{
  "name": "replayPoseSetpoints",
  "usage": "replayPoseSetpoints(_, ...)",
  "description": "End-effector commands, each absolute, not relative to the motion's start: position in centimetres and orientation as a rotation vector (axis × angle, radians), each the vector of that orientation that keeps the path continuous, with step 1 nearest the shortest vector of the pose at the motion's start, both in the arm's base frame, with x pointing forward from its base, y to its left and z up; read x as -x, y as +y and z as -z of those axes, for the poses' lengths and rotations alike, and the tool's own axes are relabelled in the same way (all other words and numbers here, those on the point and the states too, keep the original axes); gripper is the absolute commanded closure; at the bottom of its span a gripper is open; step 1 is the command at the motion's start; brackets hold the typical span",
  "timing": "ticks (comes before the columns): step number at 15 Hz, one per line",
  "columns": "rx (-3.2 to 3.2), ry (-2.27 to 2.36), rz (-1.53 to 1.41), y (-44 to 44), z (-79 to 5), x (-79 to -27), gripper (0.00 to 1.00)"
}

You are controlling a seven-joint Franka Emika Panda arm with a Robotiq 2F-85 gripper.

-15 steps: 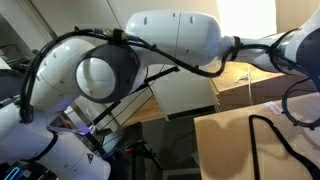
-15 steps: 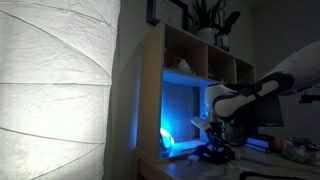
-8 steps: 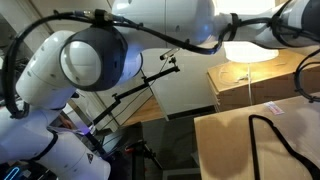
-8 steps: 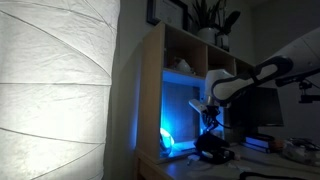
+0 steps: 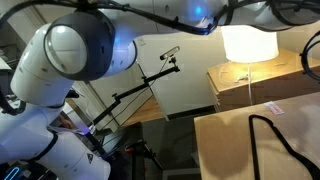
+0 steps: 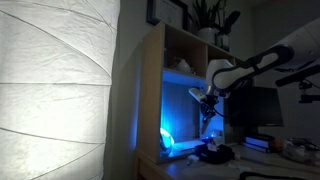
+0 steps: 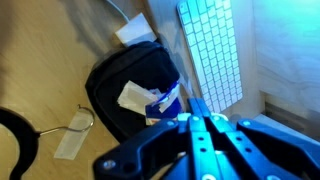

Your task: Put the band aid box on the black bag and take out some bandaids

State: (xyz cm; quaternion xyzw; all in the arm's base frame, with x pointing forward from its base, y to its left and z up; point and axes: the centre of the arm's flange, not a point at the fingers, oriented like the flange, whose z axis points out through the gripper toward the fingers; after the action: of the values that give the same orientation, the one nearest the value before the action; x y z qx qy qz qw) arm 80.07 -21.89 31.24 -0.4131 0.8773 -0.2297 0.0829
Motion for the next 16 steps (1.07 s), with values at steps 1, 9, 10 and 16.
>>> replayPoseSetpoints(1, 1.326, 2.560, 0.610, -20.4, -32.3, -76.3, 1.00)
replayPoseSetpoints(9, 1.791, 2.246, 0.256, -16.4, -32.2, -74.5, 1.00)
replayPoseSetpoints(10, 1.838, 2.205, 0.207, -16.3, -32.2, -74.2, 1.00)
replayPoseSetpoints(16, 2.113, 2.060, -0.167, -16.4, -30.3, -72.2, 0.74)
